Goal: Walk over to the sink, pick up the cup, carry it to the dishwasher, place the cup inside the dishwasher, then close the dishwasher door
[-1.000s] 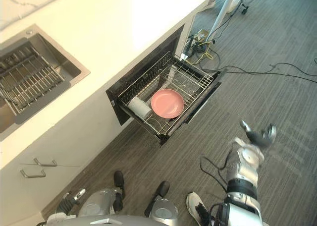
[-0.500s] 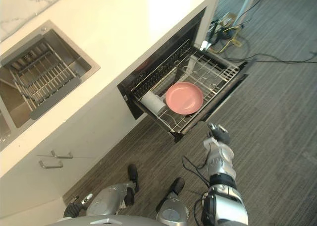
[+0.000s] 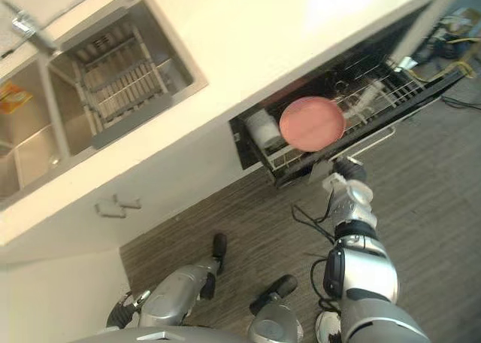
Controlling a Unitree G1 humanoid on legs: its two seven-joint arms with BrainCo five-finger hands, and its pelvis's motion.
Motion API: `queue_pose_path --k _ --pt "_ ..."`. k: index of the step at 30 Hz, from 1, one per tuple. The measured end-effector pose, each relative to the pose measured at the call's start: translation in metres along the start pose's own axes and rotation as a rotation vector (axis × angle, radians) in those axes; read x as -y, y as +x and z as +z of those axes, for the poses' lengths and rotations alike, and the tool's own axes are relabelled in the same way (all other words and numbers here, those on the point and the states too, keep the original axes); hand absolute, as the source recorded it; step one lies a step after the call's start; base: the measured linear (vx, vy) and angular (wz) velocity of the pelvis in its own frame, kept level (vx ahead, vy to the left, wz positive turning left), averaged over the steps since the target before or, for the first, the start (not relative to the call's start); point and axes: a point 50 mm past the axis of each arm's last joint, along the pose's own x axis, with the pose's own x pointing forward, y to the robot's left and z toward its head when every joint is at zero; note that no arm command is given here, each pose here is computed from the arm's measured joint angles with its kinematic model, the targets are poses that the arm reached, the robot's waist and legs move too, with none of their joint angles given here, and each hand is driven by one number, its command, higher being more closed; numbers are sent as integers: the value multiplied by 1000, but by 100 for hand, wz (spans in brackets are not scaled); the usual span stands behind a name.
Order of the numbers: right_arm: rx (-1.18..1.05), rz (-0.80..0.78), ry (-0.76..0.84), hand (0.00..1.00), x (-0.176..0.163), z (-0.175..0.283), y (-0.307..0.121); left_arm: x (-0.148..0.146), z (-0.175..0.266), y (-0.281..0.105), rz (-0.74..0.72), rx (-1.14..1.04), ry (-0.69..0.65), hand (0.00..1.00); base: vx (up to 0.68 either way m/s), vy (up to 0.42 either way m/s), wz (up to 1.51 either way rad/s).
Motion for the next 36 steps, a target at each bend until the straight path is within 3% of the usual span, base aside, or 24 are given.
queue_pose_path --k 5,6,8,14,18,23,25,27,32,36 --pt "49 174 -139 100 -60 27 5 1 -2 -1 -11 3 10 0 -41 -57 30" --pt "59 212 -169 0 -72 30 4 1 -2 -1 -13 6 14 0 -34 -96 23" --pt "86 268 -219 0 -96 35 2 2 -2 -2 -27 6 16 0 -33 -88 11" --pt "85 267 -292 0 -99 26 1 7 -3 -2 -57 10 36 0 -73 -110 -3" --pt "68 263 -285 0 -87 -12 -12 5 -8 -3 -47 -6 38 0 -68 -77 -12" --pt "-244 153 -252 0 -27 -149 -77 -14 -19 -7 12 -40 16 0 -38 -42 -26" --pt "-398 92 -321 0 9 -195 -112 -20 -20 -7 35 -42 1 0 -51 17 -28" --pt "-630 48 -510 0 56 -244 -163 -29 -19 -6 70 -45 -18 0 -89 44 -27" --pt "-813 -27 -488 0 95 -265 -200 -45 -16 -3 115 -50 -35 0 -42 18 -12" --pt "-893 -35 -450 0 98 -272 -211 -54 -13 -2 153 -57 -66 0 31 19 10"
